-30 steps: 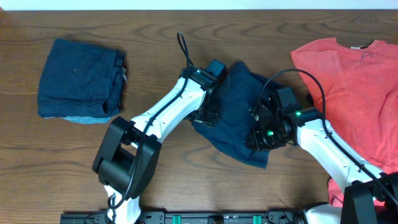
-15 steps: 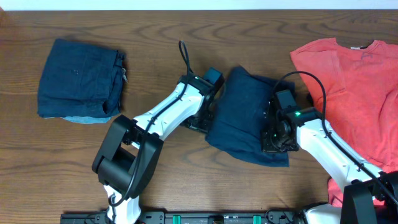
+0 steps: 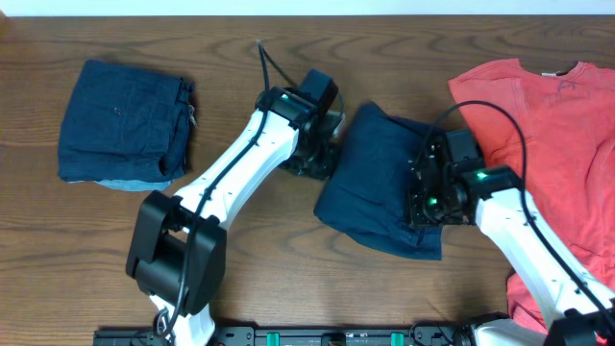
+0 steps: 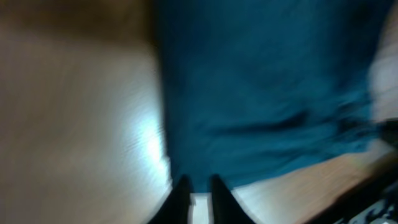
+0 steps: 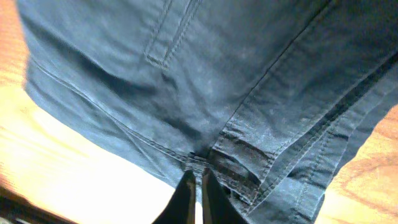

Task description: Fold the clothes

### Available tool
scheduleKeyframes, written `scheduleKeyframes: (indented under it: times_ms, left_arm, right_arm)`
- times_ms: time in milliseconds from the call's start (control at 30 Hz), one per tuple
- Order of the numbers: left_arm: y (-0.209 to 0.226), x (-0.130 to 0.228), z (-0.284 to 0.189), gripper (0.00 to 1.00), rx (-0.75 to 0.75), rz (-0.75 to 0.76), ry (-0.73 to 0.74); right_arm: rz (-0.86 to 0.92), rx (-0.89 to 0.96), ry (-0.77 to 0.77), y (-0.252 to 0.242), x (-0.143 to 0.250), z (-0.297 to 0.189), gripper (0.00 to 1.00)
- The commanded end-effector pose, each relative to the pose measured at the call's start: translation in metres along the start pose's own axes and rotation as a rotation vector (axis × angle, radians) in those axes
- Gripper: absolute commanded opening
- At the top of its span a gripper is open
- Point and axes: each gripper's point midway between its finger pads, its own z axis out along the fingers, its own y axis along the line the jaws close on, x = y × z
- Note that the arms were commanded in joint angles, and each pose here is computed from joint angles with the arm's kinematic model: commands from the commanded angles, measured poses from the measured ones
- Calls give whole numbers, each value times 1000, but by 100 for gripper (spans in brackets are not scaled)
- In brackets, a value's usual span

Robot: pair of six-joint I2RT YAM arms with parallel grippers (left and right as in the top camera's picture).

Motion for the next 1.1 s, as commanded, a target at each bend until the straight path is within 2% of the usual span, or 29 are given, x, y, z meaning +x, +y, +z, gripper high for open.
scheduleKeyframes:
  times_ms: [0,233,400,500,700,933,1067]
  left_arm:
    - [-20,-3,8,6,93,-4,-11]
    - [-15,24,71,6,79,-54,106]
    - [-1,50,109,6,47,-88,228]
    - [8,64,116,9,23,-120,297]
    - [43,76,99,11,-127,-160,335]
    - [45,87,45,17,-95,-245,362]
    - [31,69,13,32,-51,-210,229]
  right_arm:
    - [79,-66,-6,11,-5,-5,3]
    - [66,-66,78,13,17,23,4]
    - [240,147,166,-36,51,58,2]
    - [311,191,219,-53,68,71,1]
    - [349,205,246,-65,71,72,1]
    - [213,174,179,-58,40,38,2]
    - [58,24,48,-24,4,9,2]
